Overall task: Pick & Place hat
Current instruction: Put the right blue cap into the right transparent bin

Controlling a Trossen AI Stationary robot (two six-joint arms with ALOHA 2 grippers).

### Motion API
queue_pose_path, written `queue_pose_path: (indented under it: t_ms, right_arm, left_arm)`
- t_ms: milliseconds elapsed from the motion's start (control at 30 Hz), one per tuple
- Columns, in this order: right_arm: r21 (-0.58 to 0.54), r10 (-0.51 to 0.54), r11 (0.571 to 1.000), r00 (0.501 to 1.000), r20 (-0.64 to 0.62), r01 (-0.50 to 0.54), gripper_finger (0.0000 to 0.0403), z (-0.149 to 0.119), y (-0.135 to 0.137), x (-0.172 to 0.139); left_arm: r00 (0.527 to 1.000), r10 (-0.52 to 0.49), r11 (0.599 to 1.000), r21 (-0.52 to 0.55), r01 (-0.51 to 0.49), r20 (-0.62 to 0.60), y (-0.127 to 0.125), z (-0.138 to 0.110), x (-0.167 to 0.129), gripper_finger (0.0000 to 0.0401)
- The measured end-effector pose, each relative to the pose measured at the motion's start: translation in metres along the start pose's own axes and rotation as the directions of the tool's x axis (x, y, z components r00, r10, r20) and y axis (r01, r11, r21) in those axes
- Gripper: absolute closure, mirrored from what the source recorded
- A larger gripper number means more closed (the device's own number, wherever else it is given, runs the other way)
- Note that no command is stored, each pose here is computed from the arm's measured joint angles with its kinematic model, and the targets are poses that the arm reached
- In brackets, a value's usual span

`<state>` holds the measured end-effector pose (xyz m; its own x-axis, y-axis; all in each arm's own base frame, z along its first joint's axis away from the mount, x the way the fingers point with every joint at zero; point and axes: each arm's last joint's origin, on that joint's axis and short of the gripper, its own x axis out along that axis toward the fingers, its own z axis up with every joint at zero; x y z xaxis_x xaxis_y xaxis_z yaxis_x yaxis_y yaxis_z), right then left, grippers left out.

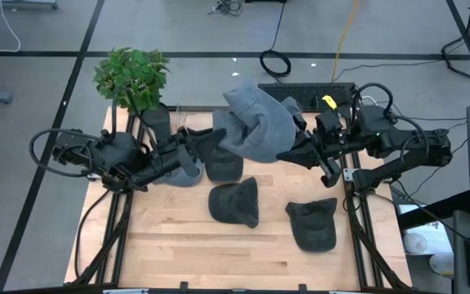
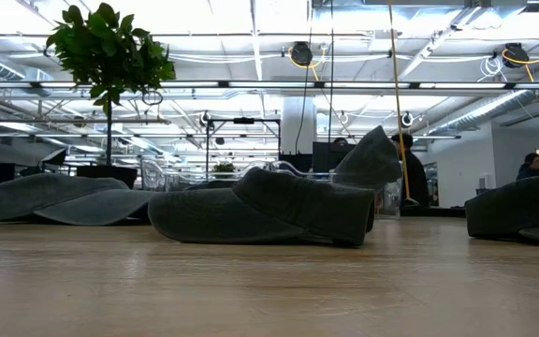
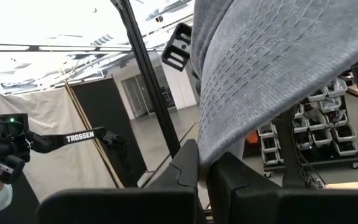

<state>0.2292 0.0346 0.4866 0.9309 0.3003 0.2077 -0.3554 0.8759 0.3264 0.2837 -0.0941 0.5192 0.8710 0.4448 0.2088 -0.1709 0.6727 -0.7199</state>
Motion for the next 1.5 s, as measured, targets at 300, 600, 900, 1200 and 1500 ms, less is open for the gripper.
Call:
queue_pose_path:
  t_ms: [300, 600, 900, 1200, 1500]
  right_arm:
    - [0.048, 0.010, 0.999, 1.000, -0.008, -0.009, 0.0394, 0.000, 0.000, 0.000]
    - [0.404, 0.432, 0.852, 0.882, -0.186, -0.332, 0.0275, -0.006, 0.021, -0.009]
    - [0.561, 0.538, 0.751, 0.816, -0.213, -0.349, 0.0233, 0.000, 0.030, -0.026]
    - [0.592, 0.493, 0.753, 0.842, -0.217, -0.288, 0.0247, 0.003, 0.020, -0.027]
    - [0.618, 0.407, 0.770, 0.870, -0.278, -0.162, 0.0252, -0.004, 0.010, -0.028]
  left_arm:
    - [0.999, -0.014, 0.999, 0.032, 0.015, -0.030, 0.000, -0.002, 0.000, 0.0384]
    - [0.992, -0.091, 0.992, 0.080, 0.098, -0.092, -0.004, 0.007, -0.012, 0.0384]
    - [0.957, -0.128, 0.983, 0.098, 0.158, -0.259, 0.001, 0.009, -0.025, 0.0386]
    - [0.865, -0.232, 0.952, 0.080, 0.296, -0.445, 0.003, 0.002, -0.029, 0.0386]
    - [0.771, -0.231, 0.940, 0.069, 0.335, -0.593, 0.009, -0.008, -0.034, 0.0386]
